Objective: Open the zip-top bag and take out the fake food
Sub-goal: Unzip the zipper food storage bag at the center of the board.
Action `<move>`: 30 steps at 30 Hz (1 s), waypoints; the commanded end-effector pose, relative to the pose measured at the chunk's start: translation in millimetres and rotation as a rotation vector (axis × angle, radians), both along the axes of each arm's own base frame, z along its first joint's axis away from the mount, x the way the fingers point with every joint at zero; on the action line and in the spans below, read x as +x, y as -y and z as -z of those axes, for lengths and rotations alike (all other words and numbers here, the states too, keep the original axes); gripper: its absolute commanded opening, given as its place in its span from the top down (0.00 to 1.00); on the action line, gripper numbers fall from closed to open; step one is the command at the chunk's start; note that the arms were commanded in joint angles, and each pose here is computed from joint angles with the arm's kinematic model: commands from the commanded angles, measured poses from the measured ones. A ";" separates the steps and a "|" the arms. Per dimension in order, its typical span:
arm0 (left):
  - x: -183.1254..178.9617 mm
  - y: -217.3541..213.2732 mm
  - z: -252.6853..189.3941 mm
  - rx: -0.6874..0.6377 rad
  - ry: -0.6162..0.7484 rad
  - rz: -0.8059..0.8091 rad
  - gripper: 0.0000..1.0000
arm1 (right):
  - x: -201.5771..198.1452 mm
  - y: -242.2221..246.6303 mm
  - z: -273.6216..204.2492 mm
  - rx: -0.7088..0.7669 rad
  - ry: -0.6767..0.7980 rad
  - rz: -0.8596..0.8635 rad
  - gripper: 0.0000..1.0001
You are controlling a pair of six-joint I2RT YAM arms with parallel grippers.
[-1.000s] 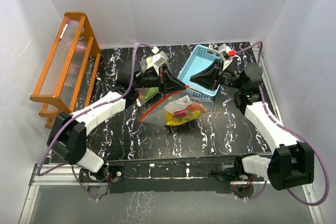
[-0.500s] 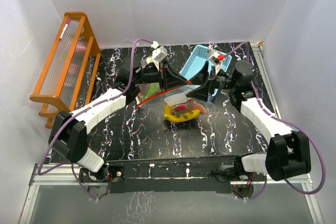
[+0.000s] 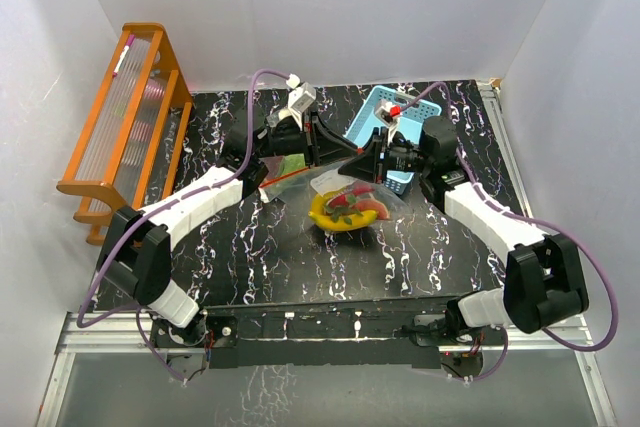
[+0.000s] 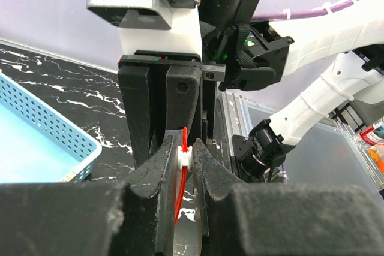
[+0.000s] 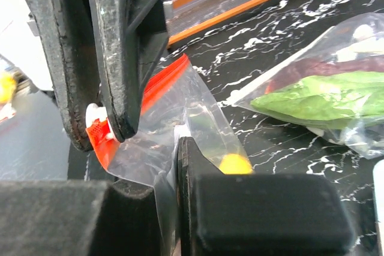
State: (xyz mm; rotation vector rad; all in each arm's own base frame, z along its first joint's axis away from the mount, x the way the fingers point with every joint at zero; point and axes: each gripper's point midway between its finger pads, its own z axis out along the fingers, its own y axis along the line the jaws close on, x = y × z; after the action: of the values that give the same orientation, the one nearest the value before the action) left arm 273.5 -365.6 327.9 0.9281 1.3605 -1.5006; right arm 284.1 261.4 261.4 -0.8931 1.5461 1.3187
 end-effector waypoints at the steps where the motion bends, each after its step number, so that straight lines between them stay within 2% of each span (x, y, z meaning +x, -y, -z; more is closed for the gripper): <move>1: -5.6 -6.4 -16.1 -0.032 0.057 -0.002 1.00 | 21.6 9.9 -34.9 0.036 0.107 0.162 0.92; 9: -3.9 -11.9 2.8 0.009 0.041 -0.056 1.00 | 10.4 22.1 -68.1 0.130 0.161 0.189 0.92; 16: 4.0 -13.0 5.4 0.023 0.049 -0.094 1.00 | 4.4 22.1 -69.2 0.134 0.164 0.154 0.92; 20: 11.4 -15.6 5.8 0.018 0.046 -0.129 1.00 | 11.6 28.6 -72.9 0.152 0.145 0.214 0.92; 21: 12.9 -16.2 5.9 0.016 0.044 -0.138 1.00 | 13.9 31.7 -74.6 0.164 0.137 0.244 0.88; 25: 22.6 -18.1 7.3 0.003 0.029 -0.192 1.00 | 16.7 43.3 -83.1 0.266 0.096 0.351 0.51; 28: 30.9 -18.9 6.6 -0.024 0.015 -0.227 1.00 | 19.8 51.4 -83.6 0.346 0.046 0.423 0.36; 30: 34.5 -16.3 8.4 -0.032 0.000 -0.221 1.00 | 21.6 53.0 -81.1 0.386 0.011 0.438 0.35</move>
State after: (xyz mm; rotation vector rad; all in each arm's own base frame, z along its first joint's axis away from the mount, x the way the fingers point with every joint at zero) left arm 297.7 -352.3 307.4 0.7903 1.4299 -1.3637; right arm 304.3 217.0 303.1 -0.4332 1.4795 1.1952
